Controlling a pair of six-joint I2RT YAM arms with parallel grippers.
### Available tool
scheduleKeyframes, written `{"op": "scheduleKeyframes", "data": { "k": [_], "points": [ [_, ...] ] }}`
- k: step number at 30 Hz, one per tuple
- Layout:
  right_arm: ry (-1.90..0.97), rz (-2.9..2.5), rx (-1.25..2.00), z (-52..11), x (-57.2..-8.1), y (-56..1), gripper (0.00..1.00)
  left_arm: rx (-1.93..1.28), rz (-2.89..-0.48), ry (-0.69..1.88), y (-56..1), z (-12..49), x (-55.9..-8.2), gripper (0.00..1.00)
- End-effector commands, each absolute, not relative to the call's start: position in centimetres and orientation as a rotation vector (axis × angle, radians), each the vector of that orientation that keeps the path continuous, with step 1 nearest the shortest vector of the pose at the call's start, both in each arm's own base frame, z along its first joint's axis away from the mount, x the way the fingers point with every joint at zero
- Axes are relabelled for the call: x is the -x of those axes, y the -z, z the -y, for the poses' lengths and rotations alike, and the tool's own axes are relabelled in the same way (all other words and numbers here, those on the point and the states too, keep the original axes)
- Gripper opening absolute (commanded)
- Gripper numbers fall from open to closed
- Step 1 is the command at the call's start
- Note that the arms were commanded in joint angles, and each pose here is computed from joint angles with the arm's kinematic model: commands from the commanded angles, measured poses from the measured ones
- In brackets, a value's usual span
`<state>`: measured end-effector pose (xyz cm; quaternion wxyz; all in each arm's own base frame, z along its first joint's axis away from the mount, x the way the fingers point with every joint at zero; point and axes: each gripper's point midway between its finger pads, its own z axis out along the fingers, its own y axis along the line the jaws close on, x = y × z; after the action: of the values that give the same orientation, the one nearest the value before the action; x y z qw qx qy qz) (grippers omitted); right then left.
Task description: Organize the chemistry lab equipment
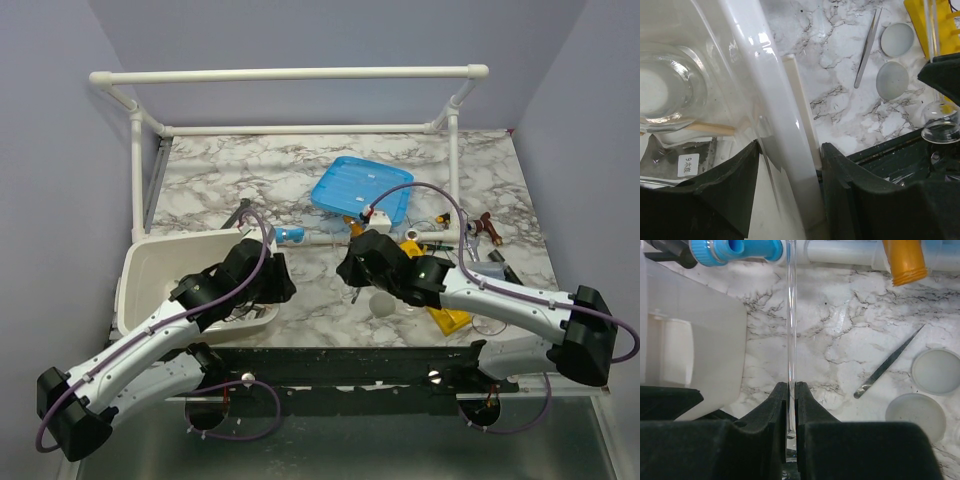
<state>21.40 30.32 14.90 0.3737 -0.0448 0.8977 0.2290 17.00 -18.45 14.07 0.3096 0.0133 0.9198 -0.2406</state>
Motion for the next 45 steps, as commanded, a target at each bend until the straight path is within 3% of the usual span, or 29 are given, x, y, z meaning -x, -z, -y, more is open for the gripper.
{"op": "scheduleKeyframes", "data": {
  "k": [1,5,7,10,20,30,36,45],
  "points": [
    [-0.669,-2.184,0.107,-30.6,-21.8,-19.3,0.01,-0.043,-2.302,0.812,-18.1,21.2,-17.9,0.3],
    [-0.738,-2.093,0.114,-31.2,-22.2,-22.0,0.01,-0.056,-2.254,0.785,-19.6,20.1,-17.9,0.75],
    [-0.763,-2.059,0.124,-31.7,-22.5,-23.3,0.01,-0.069,-2.223,0.758,-20.7,19.3,-17.8,0.88],
    [-0.815,-1.982,0.124,-32.6,-22.9,-25.7,0.01,-0.097,-2.185,0.63,-21.9,17.1,-18.3,0.97],
    [-0.941,-1.818,0.224,-38.1,-22.6,-30.3,0.01,0.043,-2.019,0.216,-26.0,6.4,-22.2,0.99],
    [-0.983,-1.842,0.444,-45.8,-21.2,-28.6,0.01,0.451,-1.702,-0.197,-32.6,-5.4,-24.8,0.99],
    [-1.014,-1.848,0.629,-50.5,-19.1,-27.1,0.01,0.495,-1.548,-0.272,-38.0,-7.5,-23.0,0.99],
    [-0.936,-2.033,0.851,-53.8,-18.2,-19.8,0.01,0.522,-1.361,-0.222,-42.9,-7.7,-20.9,0.99]
  ]
}}
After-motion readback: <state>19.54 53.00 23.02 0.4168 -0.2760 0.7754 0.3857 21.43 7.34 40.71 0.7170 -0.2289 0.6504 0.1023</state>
